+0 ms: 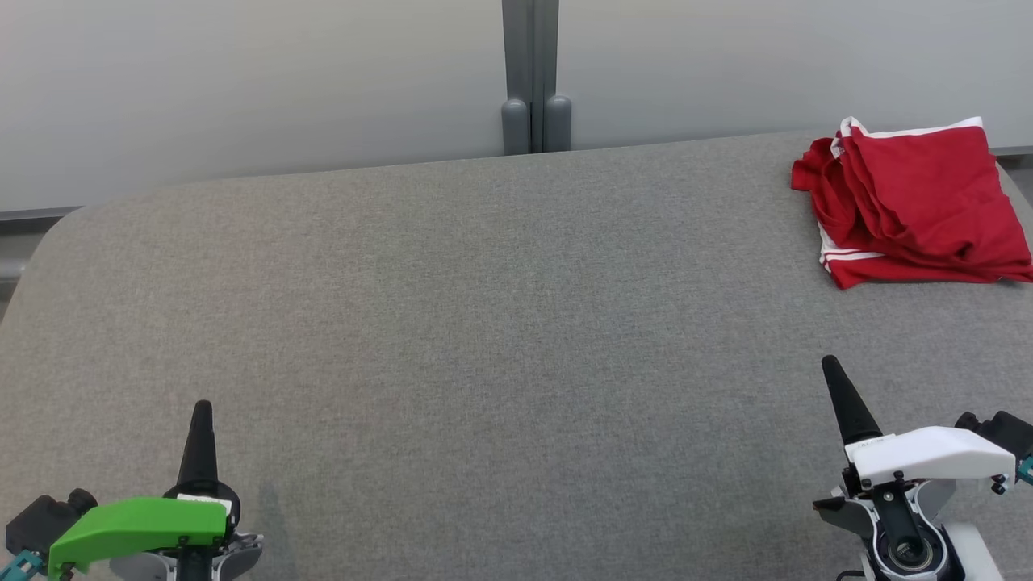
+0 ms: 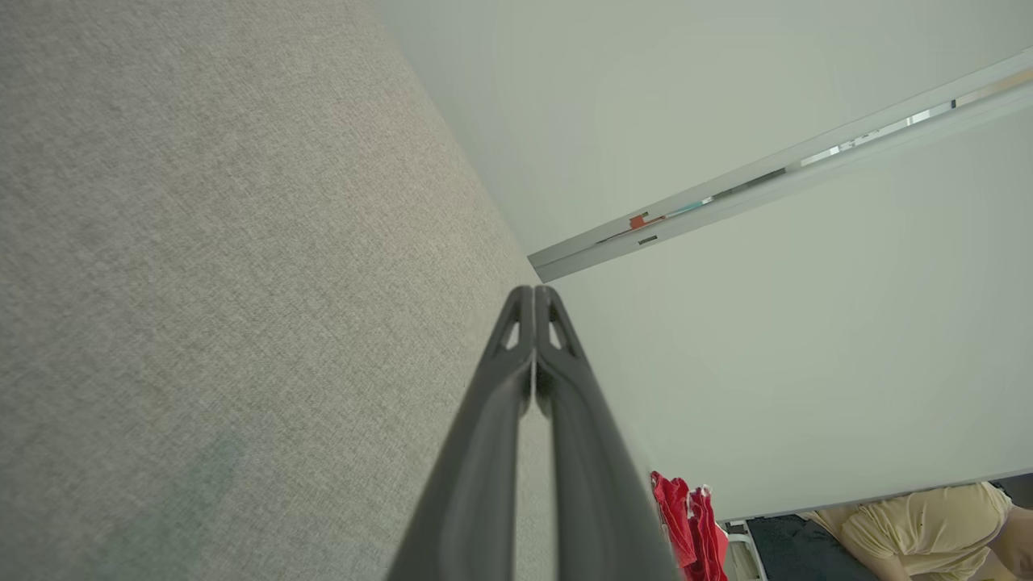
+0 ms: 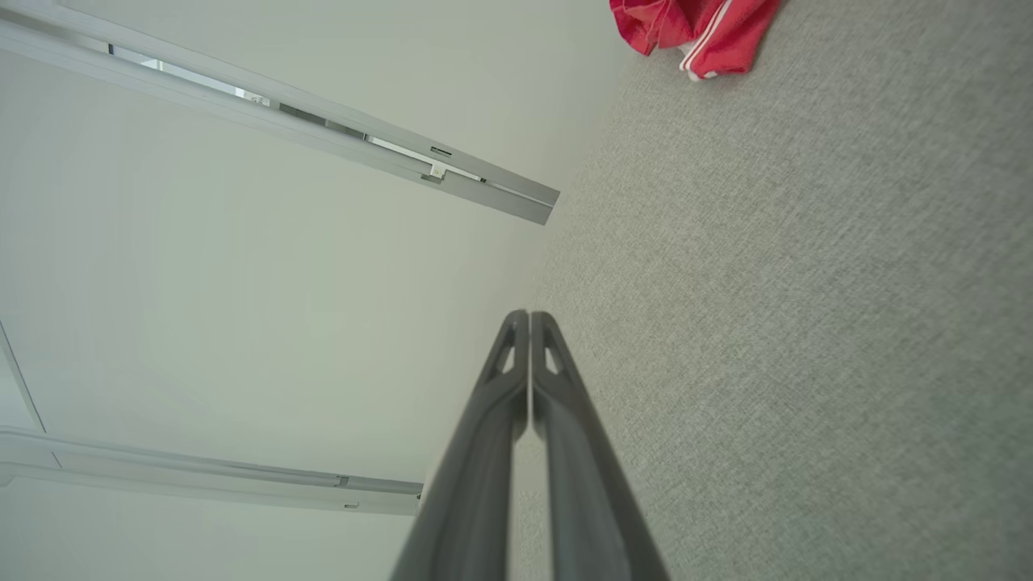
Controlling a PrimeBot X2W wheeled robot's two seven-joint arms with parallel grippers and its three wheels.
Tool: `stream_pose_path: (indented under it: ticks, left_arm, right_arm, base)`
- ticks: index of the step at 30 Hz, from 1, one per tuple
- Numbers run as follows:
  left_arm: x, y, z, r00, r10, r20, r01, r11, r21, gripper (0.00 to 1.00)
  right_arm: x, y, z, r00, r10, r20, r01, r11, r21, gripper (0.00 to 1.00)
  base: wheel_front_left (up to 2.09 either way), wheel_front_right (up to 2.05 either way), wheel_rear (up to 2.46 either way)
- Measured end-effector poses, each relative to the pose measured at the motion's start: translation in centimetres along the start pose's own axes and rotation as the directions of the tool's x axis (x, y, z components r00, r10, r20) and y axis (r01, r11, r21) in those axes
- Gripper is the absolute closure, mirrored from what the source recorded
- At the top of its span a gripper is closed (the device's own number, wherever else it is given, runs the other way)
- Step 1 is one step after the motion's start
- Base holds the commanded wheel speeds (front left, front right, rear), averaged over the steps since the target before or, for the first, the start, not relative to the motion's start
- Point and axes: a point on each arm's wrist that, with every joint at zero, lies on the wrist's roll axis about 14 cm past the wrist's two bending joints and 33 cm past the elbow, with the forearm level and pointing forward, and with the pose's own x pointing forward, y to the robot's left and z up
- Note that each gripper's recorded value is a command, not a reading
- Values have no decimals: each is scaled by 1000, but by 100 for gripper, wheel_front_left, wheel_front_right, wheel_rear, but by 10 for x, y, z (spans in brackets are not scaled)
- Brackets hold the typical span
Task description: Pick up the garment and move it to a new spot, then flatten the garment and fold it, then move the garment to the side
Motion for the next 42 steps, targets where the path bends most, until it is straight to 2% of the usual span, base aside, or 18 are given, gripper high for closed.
stream_pose_path:
  ticks: [21, 42]
  left_arm:
    - [3, -8, 1, 999, -32, -11, 29, 981, -193, 100]
    - [6, -17, 3, 997, -72, -12, 63, 933, -354, 100]
  right_arm:
    - [3, 4, 3, 1000, 18, 3, -18, 981, 192, 100]
    - [5, 9, 5, 999, 40, 7, -40, 937, 347, 100]
  base:
    - [0, 0, 0]
    - [0, 0, 0]
